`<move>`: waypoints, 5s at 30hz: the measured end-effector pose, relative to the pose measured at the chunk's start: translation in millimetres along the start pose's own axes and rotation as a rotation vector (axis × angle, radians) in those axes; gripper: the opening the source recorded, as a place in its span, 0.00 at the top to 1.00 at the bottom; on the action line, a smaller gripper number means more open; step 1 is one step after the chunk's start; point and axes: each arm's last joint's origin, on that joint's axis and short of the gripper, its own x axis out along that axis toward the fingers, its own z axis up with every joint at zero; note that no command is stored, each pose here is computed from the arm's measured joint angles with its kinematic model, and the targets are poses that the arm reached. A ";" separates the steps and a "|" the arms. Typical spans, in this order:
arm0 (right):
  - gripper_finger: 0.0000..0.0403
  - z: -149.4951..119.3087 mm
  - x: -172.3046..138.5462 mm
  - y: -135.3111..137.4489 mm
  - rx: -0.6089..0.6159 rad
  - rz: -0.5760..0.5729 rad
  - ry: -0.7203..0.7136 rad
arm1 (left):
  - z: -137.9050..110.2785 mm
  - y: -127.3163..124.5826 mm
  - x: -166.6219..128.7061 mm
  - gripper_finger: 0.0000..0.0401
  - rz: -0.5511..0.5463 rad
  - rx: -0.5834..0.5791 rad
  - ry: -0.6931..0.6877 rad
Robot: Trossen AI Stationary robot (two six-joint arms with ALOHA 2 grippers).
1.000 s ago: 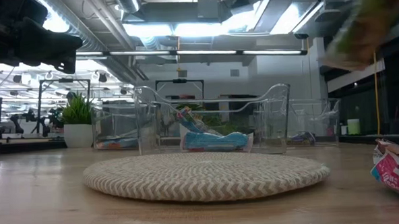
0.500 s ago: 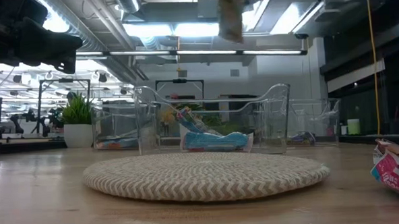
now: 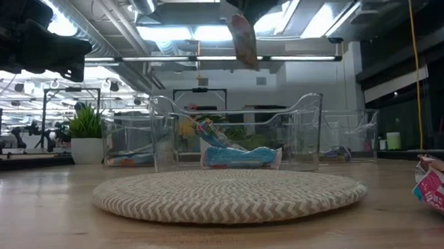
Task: Pick and place Granola Bars by type
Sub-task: Put the red granola bar into the bottom transparent bin
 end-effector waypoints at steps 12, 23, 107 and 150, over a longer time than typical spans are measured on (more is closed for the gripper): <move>0.85 -43.1 38.5 -47.8 0.144 0.040 0.167 | 0.1 0.0 0.0 0.97 0.000 0.000 0.000; 0.85 -66.8 73.6 -56.8 0.159 0.043 0.177 | 0.0 0.0 0.0 0.98 0.000 0.000 0.000; 0.60 -53.7 -25.5 162.3 -0.017 0.201 -0.080 | 0.0 0.0 0.0 0.97 0.000 0.000 0.000; 0.46 -106.3 37.8 209.3 0.143 0.253 -0.052 | 0.0 0.0 0.0 0.97 0.000 0.000 0.000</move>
